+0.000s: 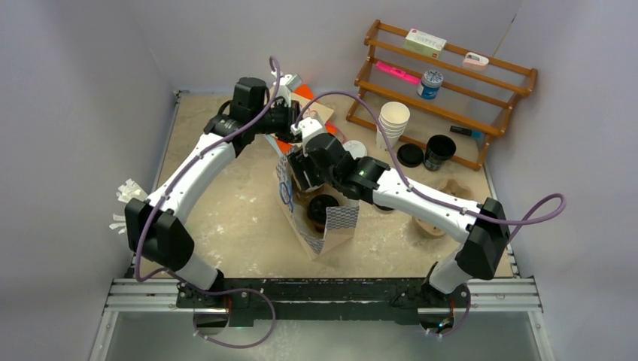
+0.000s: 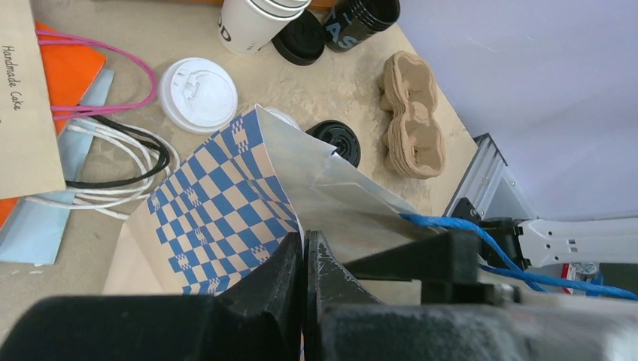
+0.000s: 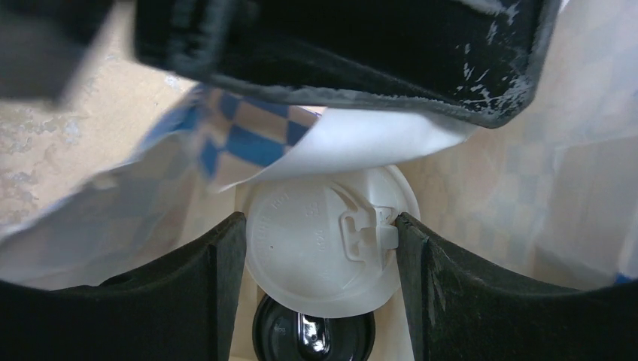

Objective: Pack the takeout coffee

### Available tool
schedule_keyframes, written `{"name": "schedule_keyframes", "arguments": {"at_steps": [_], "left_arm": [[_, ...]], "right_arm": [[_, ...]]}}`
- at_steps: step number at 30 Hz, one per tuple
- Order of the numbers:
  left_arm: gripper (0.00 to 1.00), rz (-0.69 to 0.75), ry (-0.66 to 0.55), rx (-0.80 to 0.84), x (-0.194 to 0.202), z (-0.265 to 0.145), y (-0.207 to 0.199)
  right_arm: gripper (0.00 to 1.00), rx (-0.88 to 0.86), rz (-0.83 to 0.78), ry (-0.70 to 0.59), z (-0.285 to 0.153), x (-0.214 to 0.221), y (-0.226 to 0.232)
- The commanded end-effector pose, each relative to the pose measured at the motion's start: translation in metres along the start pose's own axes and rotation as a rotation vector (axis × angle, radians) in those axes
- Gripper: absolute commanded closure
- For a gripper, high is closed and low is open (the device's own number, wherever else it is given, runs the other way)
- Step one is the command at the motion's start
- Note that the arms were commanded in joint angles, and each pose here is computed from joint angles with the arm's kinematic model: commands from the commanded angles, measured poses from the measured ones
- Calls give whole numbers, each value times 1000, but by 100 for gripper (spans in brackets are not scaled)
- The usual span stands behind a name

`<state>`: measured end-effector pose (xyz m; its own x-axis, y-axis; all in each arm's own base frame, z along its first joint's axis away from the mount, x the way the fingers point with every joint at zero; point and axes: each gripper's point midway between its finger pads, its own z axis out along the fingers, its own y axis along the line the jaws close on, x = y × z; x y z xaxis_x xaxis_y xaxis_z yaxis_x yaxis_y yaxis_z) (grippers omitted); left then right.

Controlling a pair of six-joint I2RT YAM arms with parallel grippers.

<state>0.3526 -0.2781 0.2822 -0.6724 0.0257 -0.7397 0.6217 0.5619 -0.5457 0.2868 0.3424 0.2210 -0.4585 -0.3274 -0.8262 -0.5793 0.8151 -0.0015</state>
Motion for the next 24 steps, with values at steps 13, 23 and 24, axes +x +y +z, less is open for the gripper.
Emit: {"name": "schedule_keyframes", "arguments": {"at_steps": [13, 23, 24], "left_arm": [[100, 110, -96, 68, -20, -10, -20], [100, 107, -92, 61, -17, -11, -18], [100, 110, -91, 62, -17, -11, -19]], "right_arm": [[50, -32, 26, -68, 22, 6, 5], [50, 35, -18, -26, 28, 14, -9], [50, 48, -28, -29, 28, 13, -12]]}}
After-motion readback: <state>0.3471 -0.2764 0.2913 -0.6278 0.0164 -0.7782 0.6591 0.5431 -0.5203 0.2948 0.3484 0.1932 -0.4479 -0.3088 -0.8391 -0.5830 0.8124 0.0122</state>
